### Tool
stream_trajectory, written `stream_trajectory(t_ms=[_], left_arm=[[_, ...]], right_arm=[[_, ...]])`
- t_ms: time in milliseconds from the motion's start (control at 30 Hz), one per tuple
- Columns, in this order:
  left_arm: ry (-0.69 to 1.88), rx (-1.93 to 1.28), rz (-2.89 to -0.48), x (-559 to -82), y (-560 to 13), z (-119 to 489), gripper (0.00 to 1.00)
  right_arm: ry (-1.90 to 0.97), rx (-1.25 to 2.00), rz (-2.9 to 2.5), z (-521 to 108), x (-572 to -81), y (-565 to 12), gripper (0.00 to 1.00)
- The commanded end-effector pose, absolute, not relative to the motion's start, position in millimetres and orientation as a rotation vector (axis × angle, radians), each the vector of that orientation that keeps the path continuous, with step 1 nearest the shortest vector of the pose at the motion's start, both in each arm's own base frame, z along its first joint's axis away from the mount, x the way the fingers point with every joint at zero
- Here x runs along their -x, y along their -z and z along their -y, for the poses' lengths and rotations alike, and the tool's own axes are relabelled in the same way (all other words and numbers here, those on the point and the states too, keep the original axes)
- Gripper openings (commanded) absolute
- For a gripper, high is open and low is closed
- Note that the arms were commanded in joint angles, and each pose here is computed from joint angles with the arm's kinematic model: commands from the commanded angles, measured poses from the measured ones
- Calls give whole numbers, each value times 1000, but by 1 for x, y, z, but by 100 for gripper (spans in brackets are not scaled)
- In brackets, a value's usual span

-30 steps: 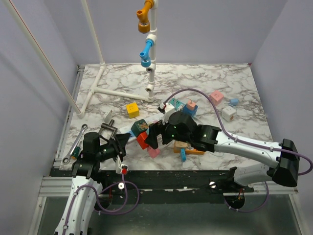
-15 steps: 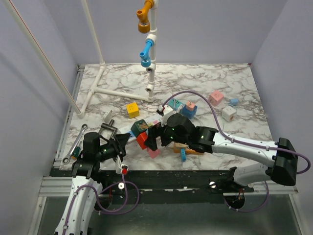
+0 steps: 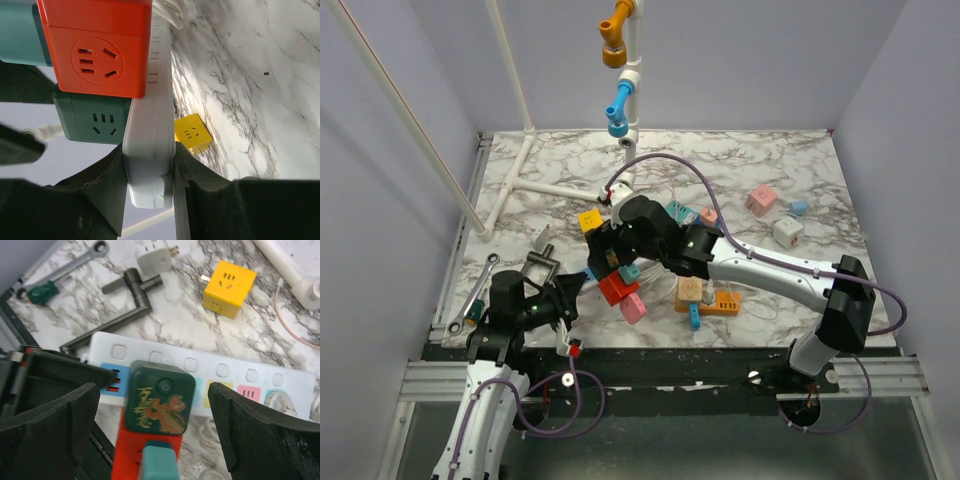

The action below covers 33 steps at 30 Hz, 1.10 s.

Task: Pull the plug off the socket
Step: Pick up the socket from the center of the board, then remove the plug from the socket.

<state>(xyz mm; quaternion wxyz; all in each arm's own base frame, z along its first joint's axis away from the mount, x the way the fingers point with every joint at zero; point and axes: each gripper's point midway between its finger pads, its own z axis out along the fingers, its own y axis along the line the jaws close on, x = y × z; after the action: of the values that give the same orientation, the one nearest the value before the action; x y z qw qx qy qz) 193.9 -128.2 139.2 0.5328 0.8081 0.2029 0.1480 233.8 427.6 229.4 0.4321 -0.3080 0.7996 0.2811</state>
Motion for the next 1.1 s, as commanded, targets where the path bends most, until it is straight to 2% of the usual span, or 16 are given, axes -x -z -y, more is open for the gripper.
stream_trajectory(t_ms=[0,500,767,867,967,1000,1067], left_arm=[[-427,-1889,-360,-194,-168,135,0],[-470,-1899,-298,-194,-166,136,0],[-483,-1901,-280,-194,-165,137,0],[-485,-1906,-277,-194,-162,137,0],[-492,-1913,-269,-194,-159,136,0],[-497,-1917,-263,-194,-158,136,0],[-501,-1919,-257,-194,-157,136,0]], right_arm=[[-651,848,-2052,-413,-243,-216,100],[-859,989,-2142,-432,-228,-194,100],[-881,992,-2188,-438,-226,-180,98],[-881,988,-2206,-440,-227,-177,88],[-888,999,-2217,-442,-227,-175,65],[-889,1001,-2223,-442,-227,-174,55],[-883,998,-2237,-442,-229,-172,30]])
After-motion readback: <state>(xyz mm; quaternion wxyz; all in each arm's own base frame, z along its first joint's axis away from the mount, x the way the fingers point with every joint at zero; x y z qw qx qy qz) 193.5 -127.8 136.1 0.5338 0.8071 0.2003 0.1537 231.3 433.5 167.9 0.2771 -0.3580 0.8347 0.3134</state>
